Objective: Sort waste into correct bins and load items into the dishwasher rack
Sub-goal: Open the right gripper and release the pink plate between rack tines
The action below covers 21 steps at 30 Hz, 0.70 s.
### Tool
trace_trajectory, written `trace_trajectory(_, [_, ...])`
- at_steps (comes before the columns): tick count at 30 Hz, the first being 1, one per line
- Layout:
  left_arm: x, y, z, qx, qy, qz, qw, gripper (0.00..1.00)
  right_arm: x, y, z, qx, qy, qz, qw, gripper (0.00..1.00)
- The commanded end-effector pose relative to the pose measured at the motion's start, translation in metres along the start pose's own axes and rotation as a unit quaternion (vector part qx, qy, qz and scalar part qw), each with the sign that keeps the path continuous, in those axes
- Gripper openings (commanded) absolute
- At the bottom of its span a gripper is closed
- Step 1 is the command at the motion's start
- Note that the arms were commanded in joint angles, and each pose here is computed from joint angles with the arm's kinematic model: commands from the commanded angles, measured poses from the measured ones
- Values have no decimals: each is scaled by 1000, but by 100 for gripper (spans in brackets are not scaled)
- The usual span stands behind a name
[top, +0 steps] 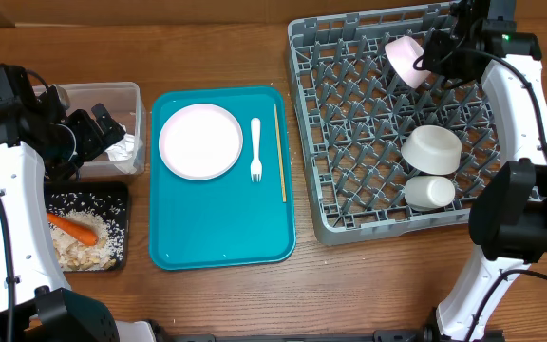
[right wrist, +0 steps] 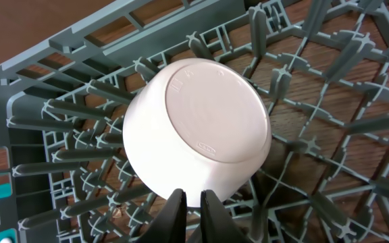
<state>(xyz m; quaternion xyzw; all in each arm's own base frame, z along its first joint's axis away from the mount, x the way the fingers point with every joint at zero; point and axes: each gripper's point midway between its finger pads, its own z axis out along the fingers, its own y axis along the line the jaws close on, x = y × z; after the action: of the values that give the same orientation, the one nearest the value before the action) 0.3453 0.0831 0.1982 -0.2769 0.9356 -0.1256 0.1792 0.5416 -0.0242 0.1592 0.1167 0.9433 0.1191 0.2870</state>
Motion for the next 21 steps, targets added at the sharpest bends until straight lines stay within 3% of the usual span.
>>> trace_trajectory(1, [-4,-4,-12,6,-17,1,1000,100,-6,5,-1,-7,-11,-4,1000,12])
trace_trajectory(11, [-4,-4,-12,6,-17,1,1000,100,-27,-1,1,9,-58,2,998,11])
trace_trajectory(21, [-4,-4,-12,6,-17,1,1000,100,-18,-14,15,33,-57,9,998,11])
